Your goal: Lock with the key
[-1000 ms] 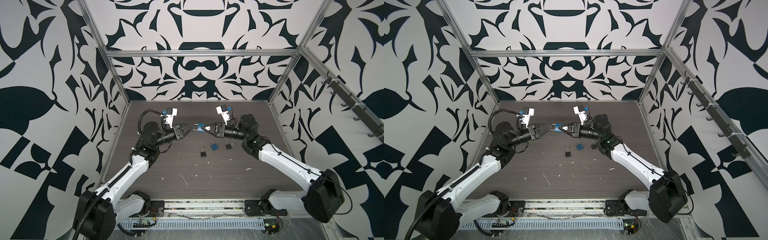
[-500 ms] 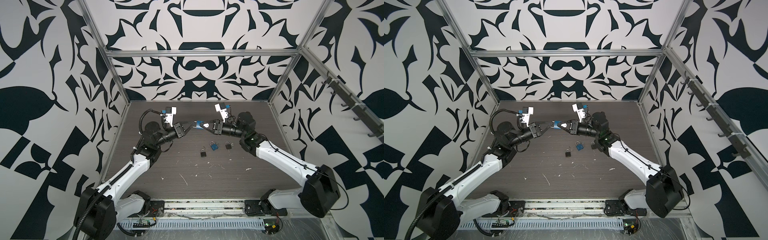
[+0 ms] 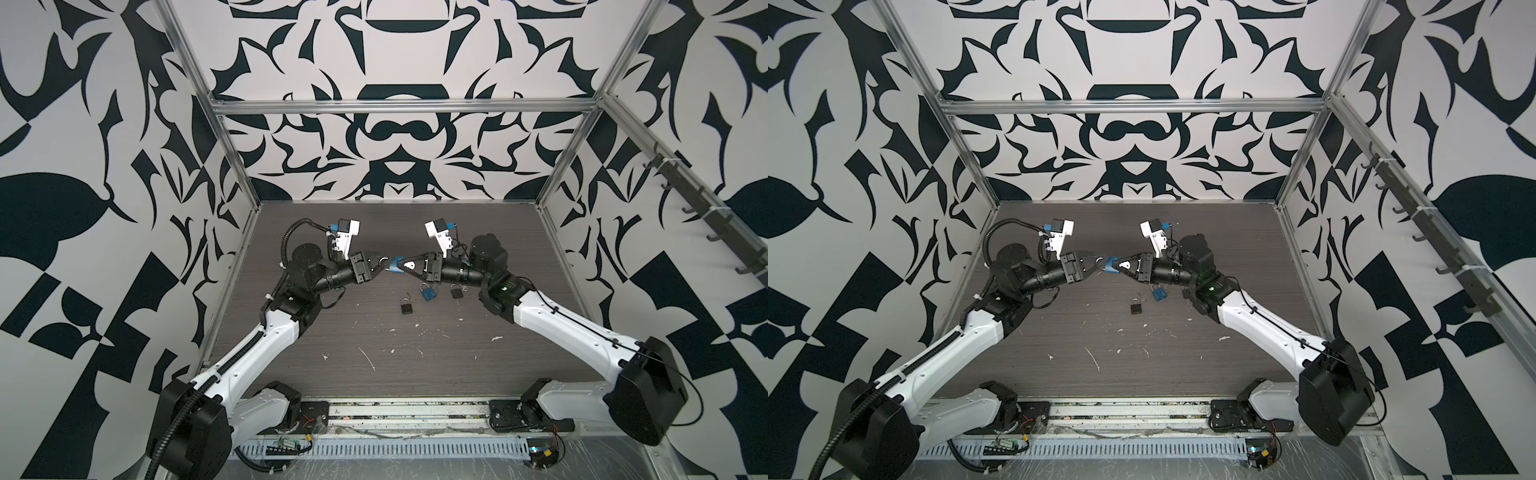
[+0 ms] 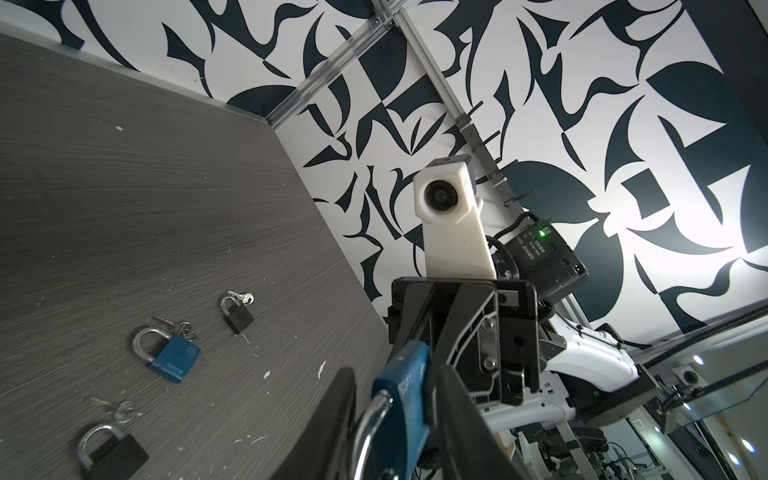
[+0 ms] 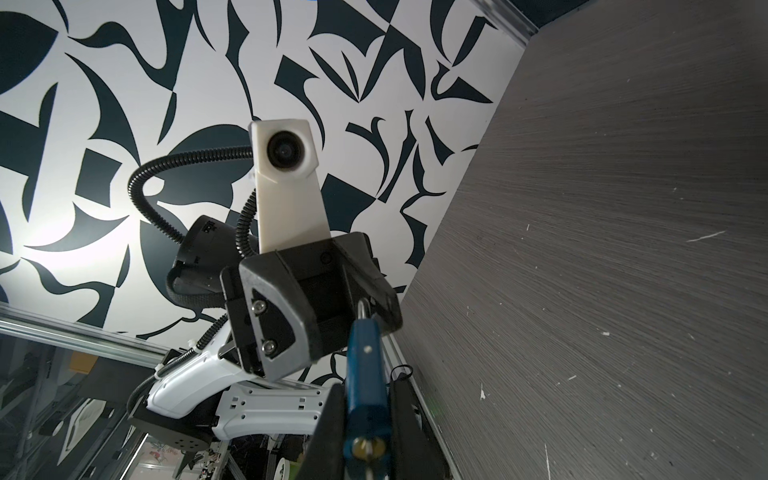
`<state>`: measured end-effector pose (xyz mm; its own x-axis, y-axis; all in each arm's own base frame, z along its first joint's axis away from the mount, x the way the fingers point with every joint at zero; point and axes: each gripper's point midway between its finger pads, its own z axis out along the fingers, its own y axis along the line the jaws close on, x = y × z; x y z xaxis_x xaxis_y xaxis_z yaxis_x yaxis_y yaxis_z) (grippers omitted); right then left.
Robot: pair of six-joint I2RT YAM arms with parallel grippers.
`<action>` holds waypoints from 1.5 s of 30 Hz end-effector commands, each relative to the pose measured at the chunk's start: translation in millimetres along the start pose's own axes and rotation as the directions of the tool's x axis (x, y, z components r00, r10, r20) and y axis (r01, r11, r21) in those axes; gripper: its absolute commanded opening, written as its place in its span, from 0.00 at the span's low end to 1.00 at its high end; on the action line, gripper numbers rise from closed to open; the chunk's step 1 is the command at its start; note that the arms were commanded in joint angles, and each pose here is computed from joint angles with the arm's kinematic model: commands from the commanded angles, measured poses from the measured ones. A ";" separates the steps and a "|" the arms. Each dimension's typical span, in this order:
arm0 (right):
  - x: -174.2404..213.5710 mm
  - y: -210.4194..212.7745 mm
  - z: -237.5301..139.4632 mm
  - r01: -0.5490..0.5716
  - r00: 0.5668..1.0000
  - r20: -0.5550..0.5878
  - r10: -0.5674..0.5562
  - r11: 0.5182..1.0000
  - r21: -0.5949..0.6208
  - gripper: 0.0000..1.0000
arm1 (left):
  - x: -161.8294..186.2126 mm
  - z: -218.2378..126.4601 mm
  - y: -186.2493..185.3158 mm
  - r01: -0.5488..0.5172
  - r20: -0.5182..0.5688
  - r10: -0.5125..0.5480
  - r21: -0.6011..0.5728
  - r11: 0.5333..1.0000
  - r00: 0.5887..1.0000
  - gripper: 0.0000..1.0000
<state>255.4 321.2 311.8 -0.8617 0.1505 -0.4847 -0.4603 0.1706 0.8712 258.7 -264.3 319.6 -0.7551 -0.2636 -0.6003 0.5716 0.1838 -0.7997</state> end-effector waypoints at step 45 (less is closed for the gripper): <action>-17.9 15.1 0.2 0.018 0.997 0.070 -0.014 0.998 -0.054 0.00 | 18.3 9.6 -21.0 0.029 -0.108 -0.011 0.171 0.985 0.994 0.00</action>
<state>259.9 321.9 320.2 -0.8610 0.1724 -0.4784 -0.4606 0.1345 0.8774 249.5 -275.8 316.6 -0.8165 -0.2030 -0.5405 0.5400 0.0632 -0.8393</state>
